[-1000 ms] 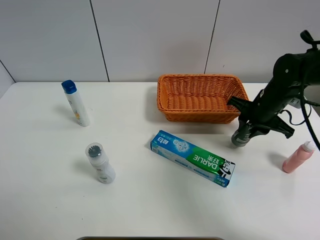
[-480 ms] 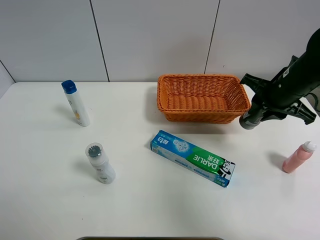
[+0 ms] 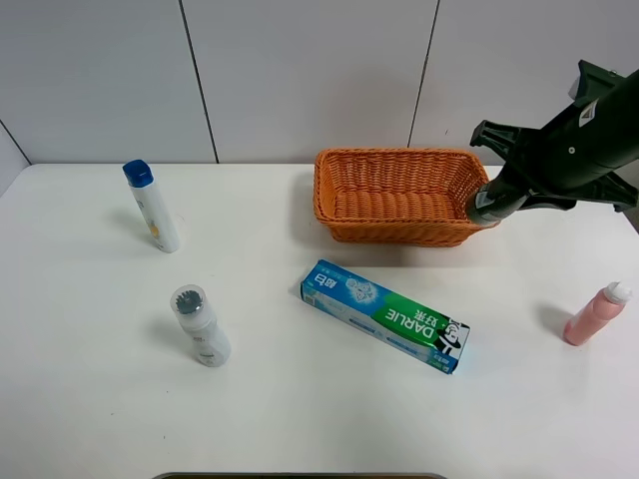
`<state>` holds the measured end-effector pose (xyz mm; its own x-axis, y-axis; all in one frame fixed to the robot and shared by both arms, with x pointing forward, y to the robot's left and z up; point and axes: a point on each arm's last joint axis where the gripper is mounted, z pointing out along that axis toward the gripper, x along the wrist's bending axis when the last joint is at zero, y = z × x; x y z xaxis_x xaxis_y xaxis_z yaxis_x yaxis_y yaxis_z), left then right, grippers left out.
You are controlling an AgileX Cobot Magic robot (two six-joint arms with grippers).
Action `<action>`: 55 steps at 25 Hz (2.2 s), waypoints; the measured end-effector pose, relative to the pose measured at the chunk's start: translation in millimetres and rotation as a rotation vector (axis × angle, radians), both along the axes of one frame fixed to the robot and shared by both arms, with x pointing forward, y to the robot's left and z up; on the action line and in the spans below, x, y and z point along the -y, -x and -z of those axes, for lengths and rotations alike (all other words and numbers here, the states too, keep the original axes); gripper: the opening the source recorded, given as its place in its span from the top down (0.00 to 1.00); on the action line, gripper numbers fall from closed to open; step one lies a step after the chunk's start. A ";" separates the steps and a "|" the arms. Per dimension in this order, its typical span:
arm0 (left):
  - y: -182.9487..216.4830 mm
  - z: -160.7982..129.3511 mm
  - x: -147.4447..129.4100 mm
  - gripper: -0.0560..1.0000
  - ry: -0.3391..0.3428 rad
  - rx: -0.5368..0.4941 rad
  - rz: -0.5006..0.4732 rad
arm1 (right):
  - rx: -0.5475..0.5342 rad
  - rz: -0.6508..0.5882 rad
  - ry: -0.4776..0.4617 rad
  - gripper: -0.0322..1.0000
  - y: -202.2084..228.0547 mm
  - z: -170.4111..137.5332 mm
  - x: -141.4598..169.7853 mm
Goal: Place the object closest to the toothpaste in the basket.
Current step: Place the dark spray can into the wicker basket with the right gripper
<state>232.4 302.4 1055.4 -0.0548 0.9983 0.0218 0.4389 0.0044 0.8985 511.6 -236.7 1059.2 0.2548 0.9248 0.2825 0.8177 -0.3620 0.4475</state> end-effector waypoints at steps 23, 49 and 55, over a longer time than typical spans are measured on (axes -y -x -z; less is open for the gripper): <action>0.0 0.0 0.0 0.06 0.000 0.000 0.000 | 0.380 -0.297 0.173 0.62 -53.0 -44.3 -24.3; 0.0 0.0 0.0 0.06 0.000 0.000 0.000 | 0.109 -0.367 0.206 0.62 -153.3 93.4 -53.2; 0.0 0.0 0.0 0.06 0.000 0.000 0.000 | 0.030 -0.378 0.212 0.62 -154.1 118.2 -53.6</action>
<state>232.4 302.4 1055.4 -0.0548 0.9983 0.0218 0.4389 0.0044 0.8985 665.7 -183.2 941.0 -0.1188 0.9899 0.0778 0.8606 0.0636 0.5053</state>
